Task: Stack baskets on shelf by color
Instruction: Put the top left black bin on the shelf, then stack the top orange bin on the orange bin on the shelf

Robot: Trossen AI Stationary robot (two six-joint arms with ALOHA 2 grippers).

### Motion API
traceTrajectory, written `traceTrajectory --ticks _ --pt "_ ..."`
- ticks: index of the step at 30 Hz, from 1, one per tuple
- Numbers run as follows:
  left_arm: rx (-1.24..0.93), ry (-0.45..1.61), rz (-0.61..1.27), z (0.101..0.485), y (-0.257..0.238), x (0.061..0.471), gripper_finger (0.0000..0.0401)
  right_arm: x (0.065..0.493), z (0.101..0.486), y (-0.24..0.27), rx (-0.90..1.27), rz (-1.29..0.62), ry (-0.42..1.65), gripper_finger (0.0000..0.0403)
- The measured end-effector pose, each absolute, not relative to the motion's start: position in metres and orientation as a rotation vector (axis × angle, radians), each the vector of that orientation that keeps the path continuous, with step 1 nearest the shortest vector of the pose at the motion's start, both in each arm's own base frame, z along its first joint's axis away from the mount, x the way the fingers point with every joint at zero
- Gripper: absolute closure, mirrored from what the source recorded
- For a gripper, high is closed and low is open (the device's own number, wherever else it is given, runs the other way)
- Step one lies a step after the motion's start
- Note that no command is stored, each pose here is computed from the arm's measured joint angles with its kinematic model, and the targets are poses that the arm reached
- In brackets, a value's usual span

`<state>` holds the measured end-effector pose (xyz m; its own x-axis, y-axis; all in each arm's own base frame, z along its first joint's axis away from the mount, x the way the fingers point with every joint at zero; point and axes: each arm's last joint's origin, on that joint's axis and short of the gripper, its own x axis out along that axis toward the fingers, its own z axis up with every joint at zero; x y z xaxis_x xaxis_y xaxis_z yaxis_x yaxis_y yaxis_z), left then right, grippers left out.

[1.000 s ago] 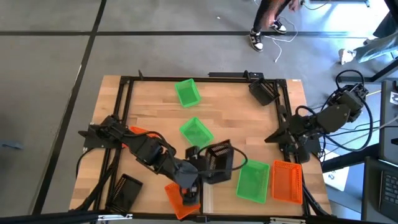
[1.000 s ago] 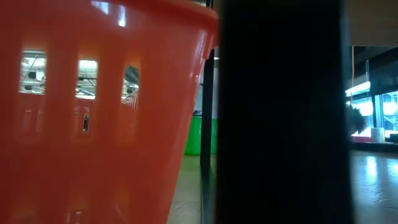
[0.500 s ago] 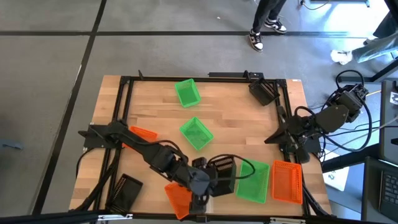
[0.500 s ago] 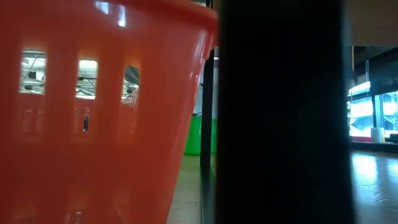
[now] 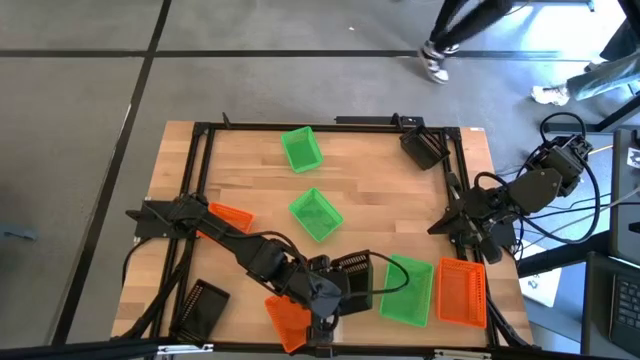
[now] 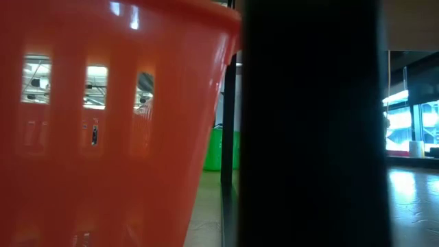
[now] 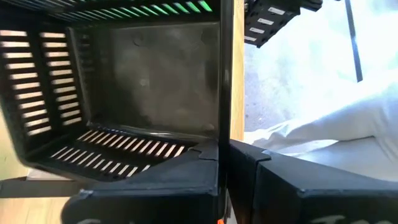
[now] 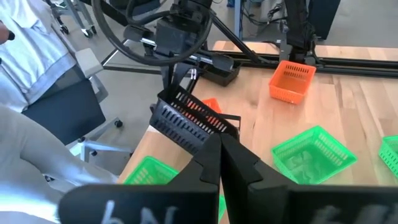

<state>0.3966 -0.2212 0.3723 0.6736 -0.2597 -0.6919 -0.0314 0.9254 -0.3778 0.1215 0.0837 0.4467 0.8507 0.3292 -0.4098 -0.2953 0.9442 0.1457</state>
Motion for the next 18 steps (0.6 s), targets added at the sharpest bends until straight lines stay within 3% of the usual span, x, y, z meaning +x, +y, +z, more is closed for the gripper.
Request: traceTrajectory --ticks 18 --pt "-0.420 0.829 -0.108 0.3723 -0.2216 0.3962 0.0334 0.1201 0.4473 0.0826 0.076 0.329 0.441 0.0401"
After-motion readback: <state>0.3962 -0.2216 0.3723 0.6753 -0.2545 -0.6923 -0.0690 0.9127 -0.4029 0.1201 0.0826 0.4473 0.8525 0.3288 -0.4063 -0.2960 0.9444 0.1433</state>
